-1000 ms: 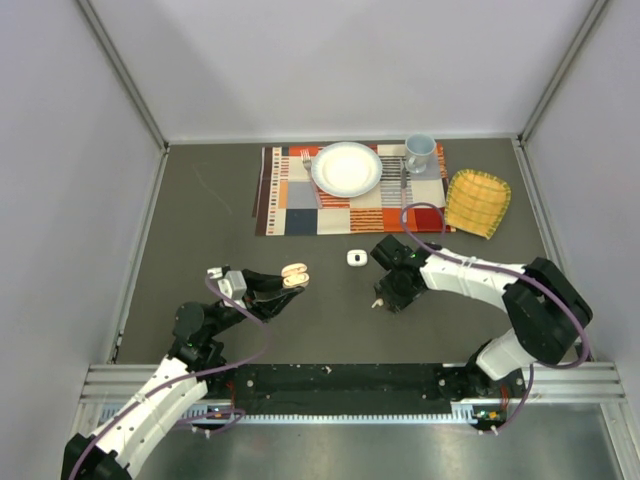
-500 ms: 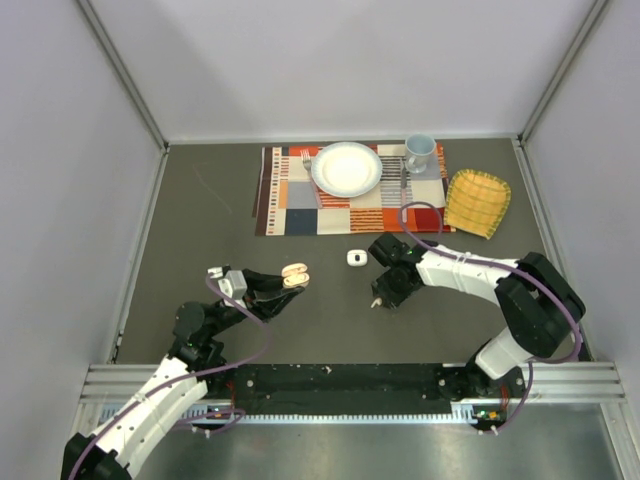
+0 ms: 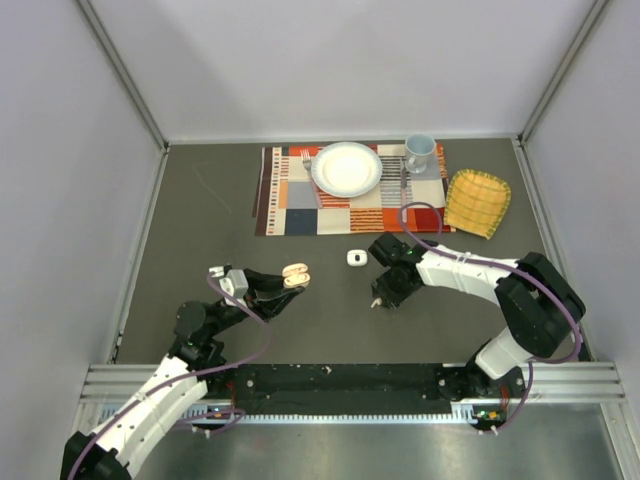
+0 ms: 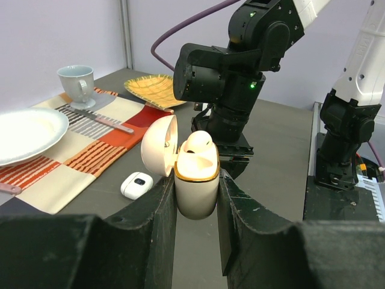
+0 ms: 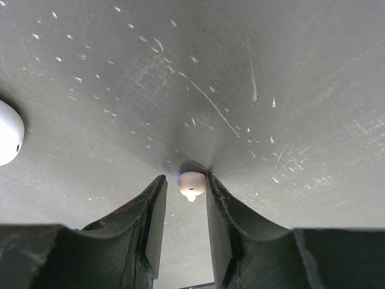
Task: Insert the wireless bluetooth earbuds into the charging case
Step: Pick up the left earbud from the center of the board.
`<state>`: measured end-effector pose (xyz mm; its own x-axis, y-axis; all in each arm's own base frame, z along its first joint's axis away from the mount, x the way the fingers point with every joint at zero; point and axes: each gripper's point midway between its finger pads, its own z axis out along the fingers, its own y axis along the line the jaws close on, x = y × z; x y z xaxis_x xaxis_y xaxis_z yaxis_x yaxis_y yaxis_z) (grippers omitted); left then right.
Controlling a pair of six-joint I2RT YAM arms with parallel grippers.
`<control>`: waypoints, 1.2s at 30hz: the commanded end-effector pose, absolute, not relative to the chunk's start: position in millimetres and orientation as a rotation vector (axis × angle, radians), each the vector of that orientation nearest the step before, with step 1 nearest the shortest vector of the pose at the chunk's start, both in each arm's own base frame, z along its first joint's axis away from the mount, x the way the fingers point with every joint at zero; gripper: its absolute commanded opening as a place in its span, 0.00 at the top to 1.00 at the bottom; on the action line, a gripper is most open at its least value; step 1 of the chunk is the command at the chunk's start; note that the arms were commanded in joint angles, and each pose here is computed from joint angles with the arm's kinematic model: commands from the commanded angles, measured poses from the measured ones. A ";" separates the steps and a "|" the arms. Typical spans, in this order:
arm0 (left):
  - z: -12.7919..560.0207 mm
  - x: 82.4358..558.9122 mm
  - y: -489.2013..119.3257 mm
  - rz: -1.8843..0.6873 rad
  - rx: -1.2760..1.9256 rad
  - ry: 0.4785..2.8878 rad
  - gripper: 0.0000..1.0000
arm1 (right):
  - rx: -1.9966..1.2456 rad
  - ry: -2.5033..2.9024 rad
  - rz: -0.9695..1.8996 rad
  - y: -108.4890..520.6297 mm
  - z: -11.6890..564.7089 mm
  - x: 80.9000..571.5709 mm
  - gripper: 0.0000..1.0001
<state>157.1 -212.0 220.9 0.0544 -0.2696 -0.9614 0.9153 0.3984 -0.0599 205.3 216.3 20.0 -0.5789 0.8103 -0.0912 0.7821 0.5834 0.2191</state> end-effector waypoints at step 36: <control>208.1 158.8 -213.0 -1.030 0.699 1.203 1.00 | 1.263 2.626 0.215 212.0 22.3 213.3 0.71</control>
<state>160.6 -214.0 212.2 0.0209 -0.2518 -0.9676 0.9128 0.3995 -0.0843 203.3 211.0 17.3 -0.6460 0.7529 -0.1259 0.7291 0.6575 0.1901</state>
